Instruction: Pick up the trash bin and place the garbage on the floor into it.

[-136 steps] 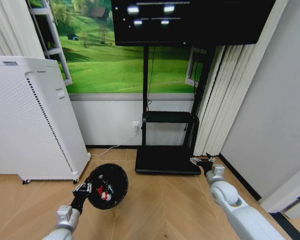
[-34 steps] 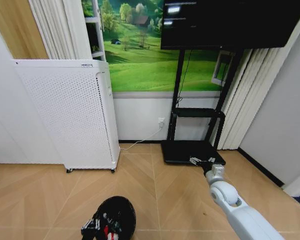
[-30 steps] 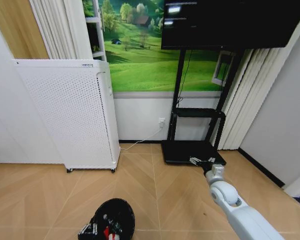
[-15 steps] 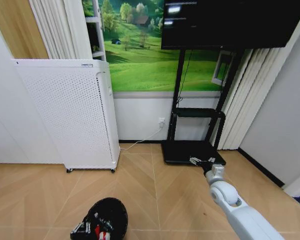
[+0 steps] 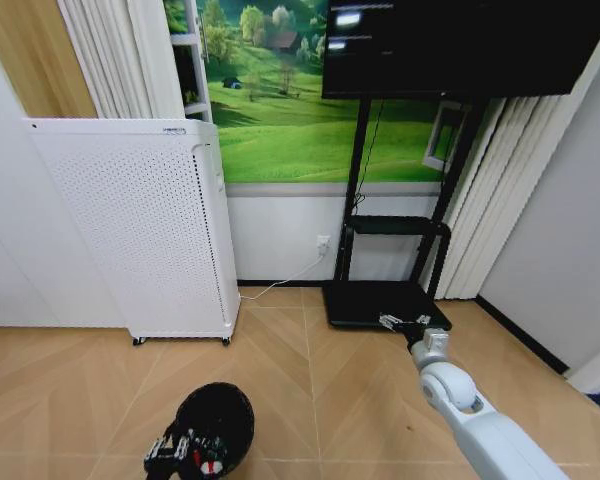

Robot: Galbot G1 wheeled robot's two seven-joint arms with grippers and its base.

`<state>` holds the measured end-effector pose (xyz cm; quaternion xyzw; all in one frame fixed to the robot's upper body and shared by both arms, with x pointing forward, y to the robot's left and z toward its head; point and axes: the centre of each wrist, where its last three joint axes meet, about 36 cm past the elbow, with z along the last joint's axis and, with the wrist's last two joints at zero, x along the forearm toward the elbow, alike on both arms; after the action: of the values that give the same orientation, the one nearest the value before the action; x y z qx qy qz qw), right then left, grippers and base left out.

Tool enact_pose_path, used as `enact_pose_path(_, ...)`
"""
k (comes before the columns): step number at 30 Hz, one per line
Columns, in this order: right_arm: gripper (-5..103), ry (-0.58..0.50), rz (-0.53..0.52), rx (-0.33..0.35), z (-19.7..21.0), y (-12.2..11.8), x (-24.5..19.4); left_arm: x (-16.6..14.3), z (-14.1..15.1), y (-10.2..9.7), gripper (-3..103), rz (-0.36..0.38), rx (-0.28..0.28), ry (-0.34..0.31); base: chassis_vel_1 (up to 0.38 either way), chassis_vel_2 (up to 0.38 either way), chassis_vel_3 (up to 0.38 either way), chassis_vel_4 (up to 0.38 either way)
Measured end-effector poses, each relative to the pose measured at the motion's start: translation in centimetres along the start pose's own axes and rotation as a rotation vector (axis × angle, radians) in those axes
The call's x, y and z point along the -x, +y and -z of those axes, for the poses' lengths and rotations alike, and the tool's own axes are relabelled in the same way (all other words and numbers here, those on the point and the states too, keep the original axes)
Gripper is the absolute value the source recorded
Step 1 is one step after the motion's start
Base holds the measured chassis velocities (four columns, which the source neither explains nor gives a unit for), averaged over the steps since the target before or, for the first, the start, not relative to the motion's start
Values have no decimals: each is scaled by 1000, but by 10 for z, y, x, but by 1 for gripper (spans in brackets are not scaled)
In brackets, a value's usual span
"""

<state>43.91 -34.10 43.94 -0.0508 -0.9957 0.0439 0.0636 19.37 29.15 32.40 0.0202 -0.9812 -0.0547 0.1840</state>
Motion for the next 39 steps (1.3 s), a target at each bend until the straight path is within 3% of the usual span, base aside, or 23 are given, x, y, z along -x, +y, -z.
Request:
enact_pose_path(1, 100, 0, 0, 0, 0, 0, 0, 0, 0, 0, 51, 0, 0, 0, 0, 0, 0, 0)
enact_pose_path(3, 100, 0, 0, 0, 0, 0, 0, 0, 4, -1, 61, -2, -1, -8, 0, 0, 0, 0)
enact_pose_path(5, 100, 0, 0, 0, 0, 0, 0, -1, 6, -1, 61, -3, -1, -10, 0, 0, 0, 0)
enact_pose_path(7, 100, 0, 0, 0, 0, 0, 0, -1, 13, -3, 78, -6, -2, -21, 0, 0, 0, 0)
enact_pose_path(11, 100, 0, 0, 0, 0, 0, 0, -2, 19, -3, 84, -8, -2, -28, 0, 0, 0, 0)
enact_pose_path(13, 100, 0, 0, 0, 0, 0, 0, -1, 37, 0, 97, -6, 13, -55, 0, 0, 0, 0)
enact_pose_path(19, 100, 0, 0, 0, 0, 0, 0, 13, 82, 19, 100, 46, 9, -130, 0, 0, 0, 0)
enact_pose_path(20, 100, 0, 0, 0, 0, 0, 0, 22, 104, 33, 100, 68, 10, -175, 0, 0, 0, 0)
enact_pose_path(21, 100, 0, 0, 0, 0, 0, 0, 22, 104, 33, 100, 68, 10, -175, 0, 0, 0, 0)
enact_pose_path(23, 100, 0, 0, 0, 0, 0, 0, 36, 133, 58, 100, 86, 12, -244, 0, 0, 0, 0)
enact_pose_path(24, 100, 0, 0, 0, 0, 0, 0, 36, 133, 58, 100, 86, 12, -244, 0, 0, 0, 0)
enact_pose_path(26, 100, 0, 0, 0, 0, 0, 0, 50, 152, 80, 100, 98, 0, -289, 0, 0, 0, 0)
enact_pose_path(31, 100, 0, 0, 0, 0, 0, 0, 75, 169, 105, 100, 111, -32, -338, 0, 0, 0, 0)
enact_pose_path(36, 100, 0, 0, 0, 0, 0, 0, 100, 175, 113, 100, 116, -64, -361, 0, 0, 0, 0)
enact_pose_path(39, 100, 0, 0, 0, 0, 0, 0, 132, 189, 115, 100, 115, -92, -406, 0, 0, 0, 0)
